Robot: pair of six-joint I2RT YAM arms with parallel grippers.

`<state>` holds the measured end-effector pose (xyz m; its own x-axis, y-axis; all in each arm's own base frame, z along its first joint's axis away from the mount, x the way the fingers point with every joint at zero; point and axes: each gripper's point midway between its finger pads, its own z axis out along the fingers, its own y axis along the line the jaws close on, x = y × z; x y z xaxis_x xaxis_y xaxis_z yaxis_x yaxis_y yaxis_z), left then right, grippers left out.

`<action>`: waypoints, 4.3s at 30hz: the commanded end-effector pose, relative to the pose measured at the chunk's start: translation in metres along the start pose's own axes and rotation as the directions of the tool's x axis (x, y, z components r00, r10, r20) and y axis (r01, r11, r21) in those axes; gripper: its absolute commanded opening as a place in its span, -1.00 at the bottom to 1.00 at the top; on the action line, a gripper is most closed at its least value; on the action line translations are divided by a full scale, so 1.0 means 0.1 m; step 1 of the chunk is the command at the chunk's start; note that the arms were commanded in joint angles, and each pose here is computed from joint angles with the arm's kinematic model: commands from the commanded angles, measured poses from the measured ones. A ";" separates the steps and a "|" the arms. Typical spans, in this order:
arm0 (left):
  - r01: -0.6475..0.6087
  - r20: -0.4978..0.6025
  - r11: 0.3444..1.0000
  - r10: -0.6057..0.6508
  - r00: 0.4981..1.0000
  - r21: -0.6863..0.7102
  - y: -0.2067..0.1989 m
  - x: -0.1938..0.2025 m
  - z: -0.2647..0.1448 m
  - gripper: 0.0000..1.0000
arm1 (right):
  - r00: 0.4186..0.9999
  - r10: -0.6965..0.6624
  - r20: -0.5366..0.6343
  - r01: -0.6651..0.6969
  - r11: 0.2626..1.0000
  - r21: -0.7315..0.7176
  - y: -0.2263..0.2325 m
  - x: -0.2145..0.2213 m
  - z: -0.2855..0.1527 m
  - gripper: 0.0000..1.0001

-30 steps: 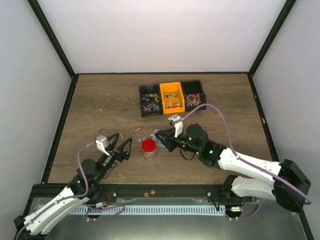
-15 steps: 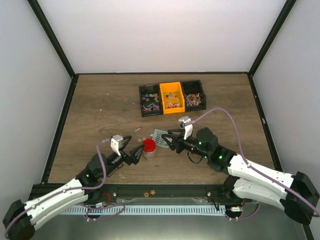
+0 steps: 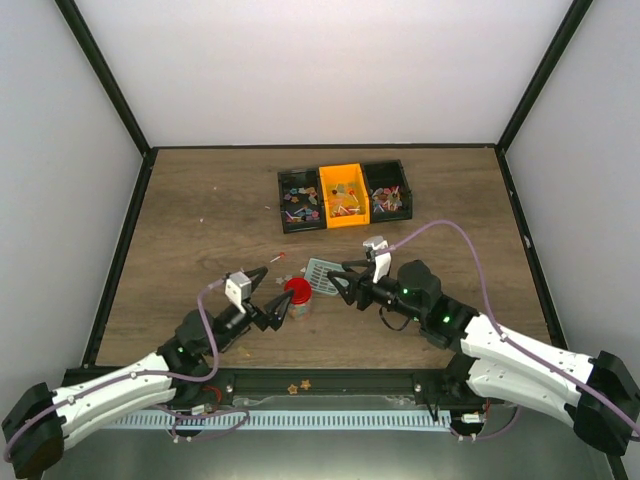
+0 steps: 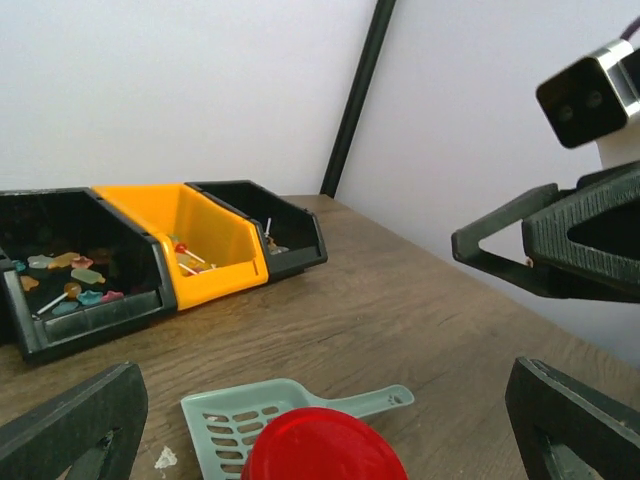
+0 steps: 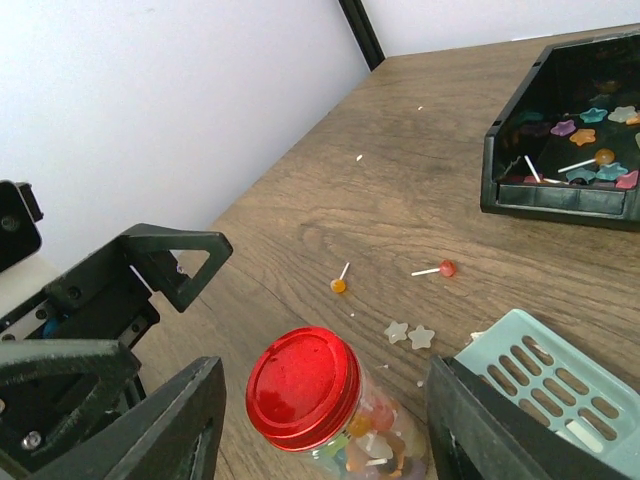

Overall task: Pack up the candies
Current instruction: Screw the bottle lid onto the packing bottle.

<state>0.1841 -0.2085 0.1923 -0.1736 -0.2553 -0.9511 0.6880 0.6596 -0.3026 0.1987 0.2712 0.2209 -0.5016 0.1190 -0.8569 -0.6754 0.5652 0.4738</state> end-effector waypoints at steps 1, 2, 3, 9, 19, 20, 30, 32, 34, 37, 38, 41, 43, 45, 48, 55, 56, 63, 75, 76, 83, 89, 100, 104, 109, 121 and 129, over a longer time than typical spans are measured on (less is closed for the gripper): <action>-0.103 -0.132 0.995 0.100 0.986 -0.018 0.20 0.70 -0.18 1.00 | 1.000 -0.006 0.027 0.006 1.000 0.012 -0.02 -0.06 -0.04 0.17; -0.115 -0.142 0.993 0.111 0.984 -0.017 0.19 0.72 -0.18 1.00 | 1.000 -0.006 0.029 0.006 1.000 0.012 -0.02 -0.06 -0.04 0.19; -0.123 -0.141 0.992 0.121 0.983 -0.008 0.17 0.72 -0.17 1.00 | 0.999 -0.006 0.031 0.005 1.000 0.013 -0.02 -0.07 -0.05 0.22; -0.177 -0.186 0.984 0.168 0.968 -0.032 0.21 0.83 -0.14 1.00 | 0.999 -0.012 0.030 0.012 1.000 0.015 -0.03 -0.06 -0.07 0.31; -0.195 -0.206 0.981 0.189 0.960 -0.010 0.20 0.90 -0.15 1.00 | 1.000 -0.002 0.019 0.001 1.000 0.013 -0.04 -0.01 -0.05 0.35; -0.195 -0.203 0.981 0.191 0.961 -0.001 0.18 0.89 -0.15 1.00 | 1.000 0.001 0.016 -0.002 1.000 0.014 -0.04 -0.01 -0.05 0.34; -0.208 -0.233 0.978 0.209 0.950 0.031 0.16 1.02 -0.16 1.00 | 1.000 0.003 0.009 -0.003 1.000 0.027 -0.07 0.02 -0.03 0.34; -0.211 -0.238 0.977 0.211 0.948 0.026 0.18 1.04 -0.17 1.00 | 1.000 0.004 0.007 -0.004 1.000 0.031 -0.08 0.02 -0.03 0.33; -0.213 -0.241 0.977 0.212 0.947 0.023 0.19 1.05 -0.17 1.00 | 1.000 0.004 0.006 -0.004 0.999 0.034 -0.08 0.02 -0.03 0.33; -0.214 -0.249 0.977 0.213 0.945 0.022 0.20 1.07 -0.17 1.00 | 1.000 0.006 0.005 -0.006 0.999 0.037 -0.09 0.03 -0.03 0.33; -0.217 -0.251 0.976 0.214 0.944 0.016 0.21 1.08 -0.17 1.00 | 1.000 0.007 0.005 -0.007 0.999 0.038 -0.09 0.03 -0.03 0.33; -0.224 -0.259 0.975 0.216 0.942 -0.002 0.25 1.10 -0.17 1.00 | 1.000 0.007 0.007 -0.008 0.999 0.039 -0.10 0.03 -0.02 0.33; -0.225 -0.259 0.974 0.216 0.941 -0.004 0.25 1.10 -0.17 1.00 | 1.000 0.008 0.005 -0.008 0.999 0.038 -0.10 0.04 -0.02 0.33; -0.224 -0.266 0.975 0.214 0.940 -0.008 0.26 1.12 -0.17 1.00 | 1.000 0.008 0.003 -0.008 0.999 0.040 -0.10 0.04 -0.01 0.33; -0.215 -0.274 0.977 0.205 0.940 -0.007 0.26 1.15 -0.17 1.00 | 1.000 0.007 -0.002 -0.007 0.999 0.039 -0.10 0.05 0.02 0.33; -0.204 -0.296 0.979 0.190 0.936 -0.018 0.29 1.23 -0.15 0.82 | 1.000 0.006 -0.009 -0.005 0.999 0.042 -0.11 0.07 0.04 0.33; -0.200 -0.293 0.980 0.189 0.937 -0.006 0.27 1.24 -0.15 0.81 | 1.000 0.005 -0.010 -0.005 0.999 0.041 -0.11 0.07 0.03 0.33; -0.212 -0.253 0.977 0.204 0.946 -0.003 0.23 1.15 -0.12 0.82 | 1.000 0.001 -0.001 -0.001 0.998 0.059 -0.14 0.05 0.00 0.33; -0.239 -0.273 0.970 0.222 0.936 -0.033 0.30 1.14 -0.17 0.72 | 1.000 0.003 -0.003 -0.003 1.000 0.026 -0.08 0.04 0.02 0.32; -0.240 -0.274 0.970 0.222 0.936 -0.032 0.30 1.14 -0.17 0.74 | 1.000 0.003 -0.004 -0.003 1.000 0.024 -0.07 0.04 0.03 0.32; -0.249 -0.283 0.967 0.226 0.932 -0.048 0.34 1.19 -0.15 0.75 | 1.000 0.001 -0.005 0.000 1.000 0.029 -0.08 0.04 0.05 0.33; -0.240 -0.320 0.970 0.215 0.923 -0.041 0.35 1.34 -0.11 0.79 | 1.000 -0.002 -0.019 0.002 0.999 0.037 -0.11 0.08 0.06 0.33; -0.261 -0.279 0.964 0.236 0.931 -0.056 0.35 1.15 -0.15 0.80 | 1.000 -0.003 -0.011 0.003 0.999 0.038 -0.12 0.08 0.05 0.33; -0.262 -0.267 0.964 0.240 0.933 -0.050 0.33 1.12 -0.14 0.77 | 1.000 -0.004 -0.010 0.005 1.000 0.030 -0.10 0.07 0.06 0.33; -0.279 -0.275 0.959 0.257 0.926 -0.043 0.31 1.15 -0.06 0.74 | 1.000 -0.010 -0.010 0.010 1.000 0.027 -0.09 0.05 0.06 0.33; -0.309 -0.297 0.950 0.286 0.911 -0.034 0.30 1.22 0.09 0.68 | 1.000 -0.015 -0.016 0.015 0.999 0.037 -0.11 0.07 0.09 0.33; -0.311 -0.293 0.950 0.286 0.912 -0.040 0.31 1.24 0.12 0.64 | 1.000 -0.018 -0.024 0.018 0.999 0.035 -0.12 0.09 0.11 0.32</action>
<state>0.2031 -0.2471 0.0759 -0.1628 0.1324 -0.9777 0.6790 0.7340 -0.0136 0.2024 0.2730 0.1904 -0.5396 0.0677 -0.8392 -0.6485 0.6023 0.4656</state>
